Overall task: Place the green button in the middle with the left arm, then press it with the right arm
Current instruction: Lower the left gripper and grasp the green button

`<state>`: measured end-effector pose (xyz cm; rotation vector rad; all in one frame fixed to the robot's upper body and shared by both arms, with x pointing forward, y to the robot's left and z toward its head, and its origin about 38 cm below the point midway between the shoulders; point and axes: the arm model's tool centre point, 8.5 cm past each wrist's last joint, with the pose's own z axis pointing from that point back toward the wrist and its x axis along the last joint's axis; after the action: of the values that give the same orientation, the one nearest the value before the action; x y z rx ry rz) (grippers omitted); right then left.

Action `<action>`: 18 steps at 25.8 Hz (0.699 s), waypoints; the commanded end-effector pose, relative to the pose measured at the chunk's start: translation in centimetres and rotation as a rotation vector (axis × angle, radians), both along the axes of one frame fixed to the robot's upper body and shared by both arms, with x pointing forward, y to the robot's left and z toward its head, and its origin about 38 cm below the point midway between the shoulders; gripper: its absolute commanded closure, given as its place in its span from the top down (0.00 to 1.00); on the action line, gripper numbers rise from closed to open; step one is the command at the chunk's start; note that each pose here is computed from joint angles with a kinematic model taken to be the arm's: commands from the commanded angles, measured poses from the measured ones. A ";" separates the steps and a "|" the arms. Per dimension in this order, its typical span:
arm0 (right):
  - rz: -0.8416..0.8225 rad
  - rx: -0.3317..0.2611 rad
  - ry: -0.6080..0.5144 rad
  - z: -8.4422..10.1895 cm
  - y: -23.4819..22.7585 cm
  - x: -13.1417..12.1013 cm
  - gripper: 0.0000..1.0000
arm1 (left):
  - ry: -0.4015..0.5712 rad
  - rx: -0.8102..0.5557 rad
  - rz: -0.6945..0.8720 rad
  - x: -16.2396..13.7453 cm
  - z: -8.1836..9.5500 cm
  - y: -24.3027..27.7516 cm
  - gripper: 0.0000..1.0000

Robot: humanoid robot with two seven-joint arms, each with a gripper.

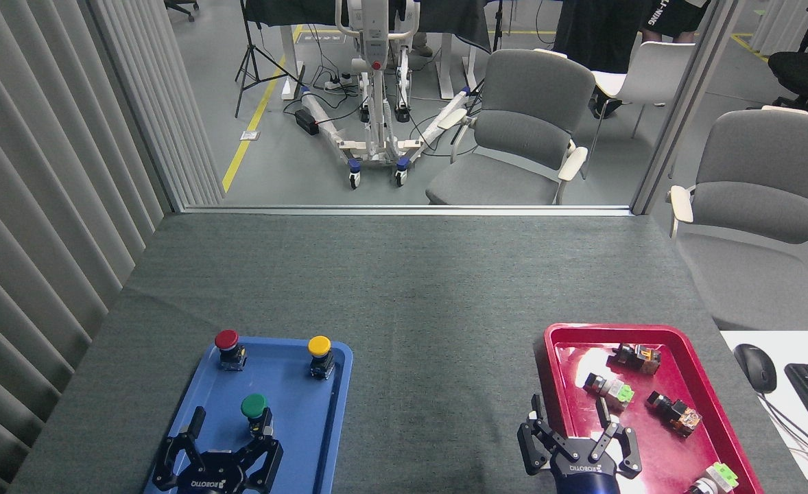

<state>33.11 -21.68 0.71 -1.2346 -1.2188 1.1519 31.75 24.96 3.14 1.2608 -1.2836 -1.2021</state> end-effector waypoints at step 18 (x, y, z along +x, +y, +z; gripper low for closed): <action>-0.003 -0.062 -0.009 0.6 1.1 0.8 1.00 | 0.115 -0.041 0.025 0.8 -4.1 0.5 0.99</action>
<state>33.90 -20.51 1.27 -1.3024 -1.1860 1.2163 31.99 25.75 -0.36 1.1727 -1.2058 -1.1908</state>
